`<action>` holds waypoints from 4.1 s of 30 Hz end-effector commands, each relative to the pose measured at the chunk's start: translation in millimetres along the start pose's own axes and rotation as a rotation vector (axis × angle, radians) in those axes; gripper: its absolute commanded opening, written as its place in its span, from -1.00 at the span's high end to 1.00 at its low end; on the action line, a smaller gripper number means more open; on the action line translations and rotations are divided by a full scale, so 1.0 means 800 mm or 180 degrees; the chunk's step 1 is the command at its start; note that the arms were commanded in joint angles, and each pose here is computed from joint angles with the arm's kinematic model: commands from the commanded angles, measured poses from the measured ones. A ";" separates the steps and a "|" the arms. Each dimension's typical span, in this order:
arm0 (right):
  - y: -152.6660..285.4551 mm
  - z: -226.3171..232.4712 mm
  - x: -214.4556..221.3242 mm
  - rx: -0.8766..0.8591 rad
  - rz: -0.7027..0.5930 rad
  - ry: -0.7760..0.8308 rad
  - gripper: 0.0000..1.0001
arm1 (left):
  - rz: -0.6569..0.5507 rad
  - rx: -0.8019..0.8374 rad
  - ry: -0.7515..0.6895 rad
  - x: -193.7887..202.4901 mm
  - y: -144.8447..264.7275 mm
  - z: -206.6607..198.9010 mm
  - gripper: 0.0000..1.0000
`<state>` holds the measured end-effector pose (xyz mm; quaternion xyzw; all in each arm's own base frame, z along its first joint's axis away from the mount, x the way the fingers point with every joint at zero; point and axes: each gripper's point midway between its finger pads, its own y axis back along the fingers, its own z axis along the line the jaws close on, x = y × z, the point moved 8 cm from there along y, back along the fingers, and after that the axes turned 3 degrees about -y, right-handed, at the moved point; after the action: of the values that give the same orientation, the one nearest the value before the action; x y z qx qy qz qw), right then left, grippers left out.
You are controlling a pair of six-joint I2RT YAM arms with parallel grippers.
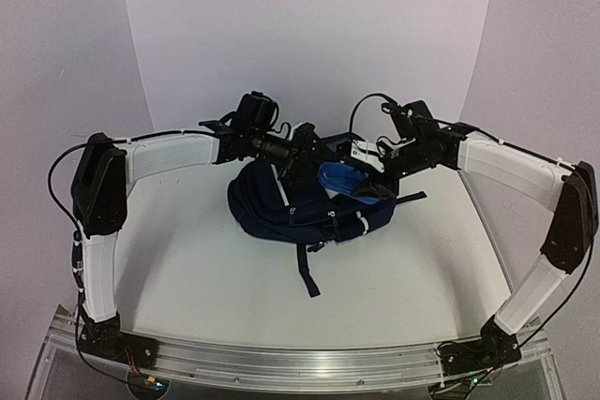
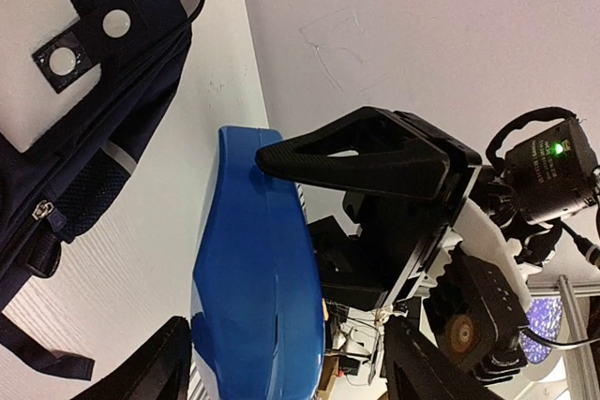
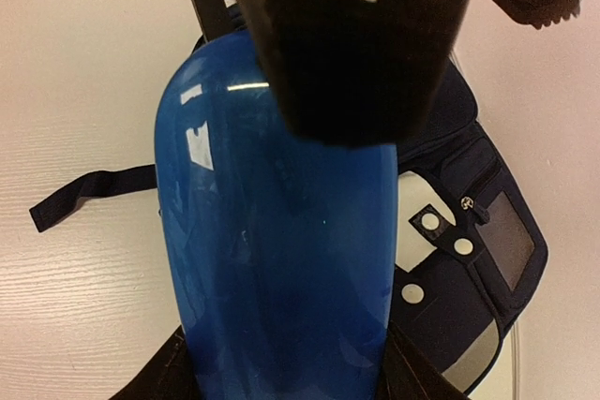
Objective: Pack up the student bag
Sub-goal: Pick up the personal item from the center of the board, then adjust the student bag at the center of the board, then place the personal item in the student bag.
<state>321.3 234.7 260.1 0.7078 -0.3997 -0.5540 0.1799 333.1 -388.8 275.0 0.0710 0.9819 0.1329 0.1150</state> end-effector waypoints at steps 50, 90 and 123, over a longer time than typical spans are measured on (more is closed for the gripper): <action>-0.111 0.043 0.102 -0.0299 0.0531 0.0353 -0.27 | -0.1105 -0.0598 0.0315 -0.013 0.147 0.021 0.28; 0.027 -0.088 -0.079 0.0145 -0.0311 -0.0525 1.00 | -0.1875 -0.0714 -0.0354 -0.035 0.249 -0.096 0.29; 0.040 -0.116 -0.032 -0.0307 -0.0245 -0.1131 0.85 | -0.1257 -0.0803 0.0174 -0.020 0.140 -0.083 0.60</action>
<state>408.5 221.5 340.1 0.6511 -0.3701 -0.6573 0.0841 335.6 -307.9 379.1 -0.1066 0.9669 0.1758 0.1508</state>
